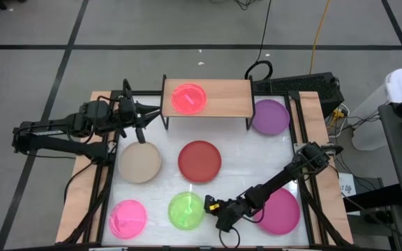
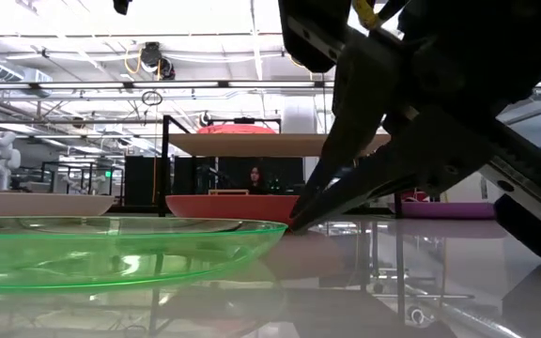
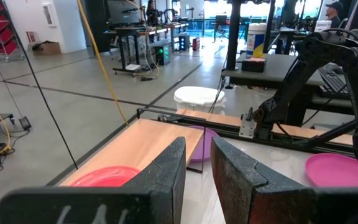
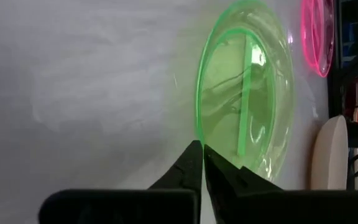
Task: Place and stack plates onto a shelf
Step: Stack the small green plate on top of the small pink plate on the shelf
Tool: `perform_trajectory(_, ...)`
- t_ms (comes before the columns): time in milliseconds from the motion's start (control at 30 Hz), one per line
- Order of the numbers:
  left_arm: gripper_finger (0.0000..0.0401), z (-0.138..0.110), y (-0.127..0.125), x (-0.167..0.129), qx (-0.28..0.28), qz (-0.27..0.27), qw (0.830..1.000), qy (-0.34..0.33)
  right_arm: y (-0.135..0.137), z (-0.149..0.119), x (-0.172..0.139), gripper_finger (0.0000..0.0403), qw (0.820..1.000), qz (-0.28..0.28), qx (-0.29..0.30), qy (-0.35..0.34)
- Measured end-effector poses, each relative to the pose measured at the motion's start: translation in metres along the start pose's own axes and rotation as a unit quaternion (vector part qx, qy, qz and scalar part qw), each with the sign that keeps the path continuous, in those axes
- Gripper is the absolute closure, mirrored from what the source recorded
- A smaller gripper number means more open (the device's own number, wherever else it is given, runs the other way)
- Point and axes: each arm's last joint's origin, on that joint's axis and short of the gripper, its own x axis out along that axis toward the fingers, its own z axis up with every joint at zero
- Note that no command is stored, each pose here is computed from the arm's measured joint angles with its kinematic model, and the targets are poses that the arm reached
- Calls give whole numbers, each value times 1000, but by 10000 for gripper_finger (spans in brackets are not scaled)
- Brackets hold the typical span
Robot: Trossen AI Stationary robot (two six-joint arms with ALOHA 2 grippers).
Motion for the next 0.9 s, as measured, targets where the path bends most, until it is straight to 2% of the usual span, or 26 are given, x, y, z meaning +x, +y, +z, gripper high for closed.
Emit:
perform_trajectory(100, 318, 0, 0, 0, 0, 0, 1000, 0, -11, 2, -9, 402, 998, -40, 55, 10)
perform_trajectory(167, 318, 0, 0, 0, 0, 0, 1000, 0, -20, 3, -20, 402, 989, -66, 130, 9)
perform_trajectory(267, 318, 0, 0, 0, 0, 0, 1000, 0, -39, -3, -35, 401, 966, -57, 250, -29)
perform_trajectory(300, 318, 0, 0, 0, 0, 0, 1000, 0, -49, -5, -43, 399, 951, -51, 301, -53)
perform_trajectory(367, 318, 0, 0, 0, 0, 0, 1000, 0, -71, -12, -53, 394, 904, -30, 414, -106)
perform_trajectory(467, 318, 0, 0, 0, 0, 0, 1000, 0, -83, -29, -53, 380, 843, 54, 515, -143)
perform_trajectory(533, 318, 0, 0, 0, 0, 0, 1000, 0, -86, -36, -49, 364, 820, 95, 542, -156)
perform_trajectory(633, 318, 0, 0, 0, 0, 0, 1000, 0, -91, -39, -45, 334, 806, 100, 558, -171)
perform_trajectory(733, 318, 0, 0, 0, 0, 0, 1000, 0, -84, -44, -34, 297, 795, 112, 577, -147)
perform_trajectory(900, 318, 0, 0, 0, 0, 0, 1000, 0, -81, -50, -19, 230, 760, 117, 626, -131)
